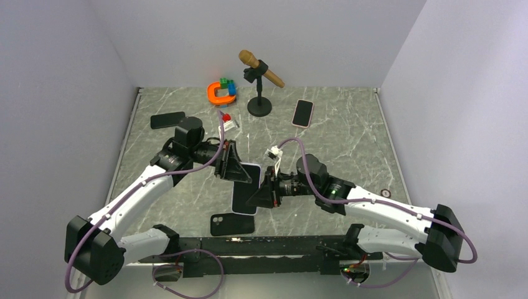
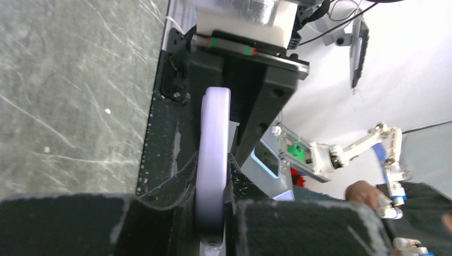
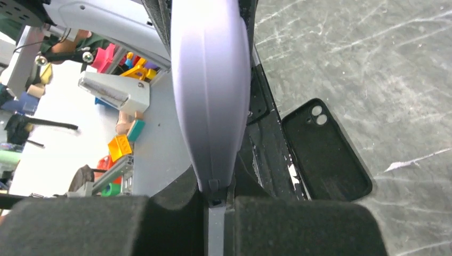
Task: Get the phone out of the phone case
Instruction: Adjust the phone, then remove the phone case from the phone.
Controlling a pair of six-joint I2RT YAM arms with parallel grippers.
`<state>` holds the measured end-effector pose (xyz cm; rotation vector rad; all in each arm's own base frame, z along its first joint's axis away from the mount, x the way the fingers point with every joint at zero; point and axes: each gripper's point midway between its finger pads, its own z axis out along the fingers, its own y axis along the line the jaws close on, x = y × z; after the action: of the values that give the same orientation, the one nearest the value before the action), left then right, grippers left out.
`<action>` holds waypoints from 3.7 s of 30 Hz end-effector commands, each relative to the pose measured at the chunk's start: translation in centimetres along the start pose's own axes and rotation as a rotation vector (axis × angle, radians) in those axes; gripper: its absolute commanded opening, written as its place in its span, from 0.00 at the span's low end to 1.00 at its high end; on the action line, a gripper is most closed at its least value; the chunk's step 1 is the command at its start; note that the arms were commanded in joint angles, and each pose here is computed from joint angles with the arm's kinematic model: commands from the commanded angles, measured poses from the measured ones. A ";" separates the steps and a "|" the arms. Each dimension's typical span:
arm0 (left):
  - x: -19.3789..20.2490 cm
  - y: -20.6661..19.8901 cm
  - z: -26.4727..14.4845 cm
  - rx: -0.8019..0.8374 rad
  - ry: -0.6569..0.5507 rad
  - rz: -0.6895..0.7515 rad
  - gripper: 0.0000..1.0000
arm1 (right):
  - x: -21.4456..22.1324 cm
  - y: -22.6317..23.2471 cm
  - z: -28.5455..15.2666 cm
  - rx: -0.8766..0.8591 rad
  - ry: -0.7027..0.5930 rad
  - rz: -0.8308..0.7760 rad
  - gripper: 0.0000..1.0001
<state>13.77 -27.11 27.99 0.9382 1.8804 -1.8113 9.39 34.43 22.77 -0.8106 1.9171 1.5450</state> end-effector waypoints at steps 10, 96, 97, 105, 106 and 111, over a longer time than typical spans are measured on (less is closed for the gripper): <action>-0.4 -1.8 -1.5 -0.137 -0.224 0.066 0.99 | -7.6 4.1 -4.5 -0.129 -0.408 -0.014 0.00; -0.7 -9.1 0.1 0.304 -0.162 0.286 0.00 | -13.5 10.0 -11.6 -0.804 -0.468 0.365 0.00; -0.9 -8.4 0.3 0.283 -0.160 0.269 0.00 | -13.6 10.3 -11.7 -0.812 -0.468 0.363 0.00; -2.7 -2.5 1.4 -0.012 -0.173 0.115 0.00 | -13.9 11.6 -11.6 -0.791 -0.475 0.310 0.00; -2.5 -2.2 1.4 -0.030 -0.164 0.087 0.00 | -13.9 11.5 -11.0 -0.764 -0.467 0.294 0.00; -1.5 -4.9 0.7 0.046 -0.180 0.140 0.46 | -14.0 10.4 -10.3 -0.621 -0.506 0.256 0.00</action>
<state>8.15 -27.01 34.35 1.0881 1.5321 -1.9246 14.21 28.46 38.08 -0.1384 1.3782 2.3449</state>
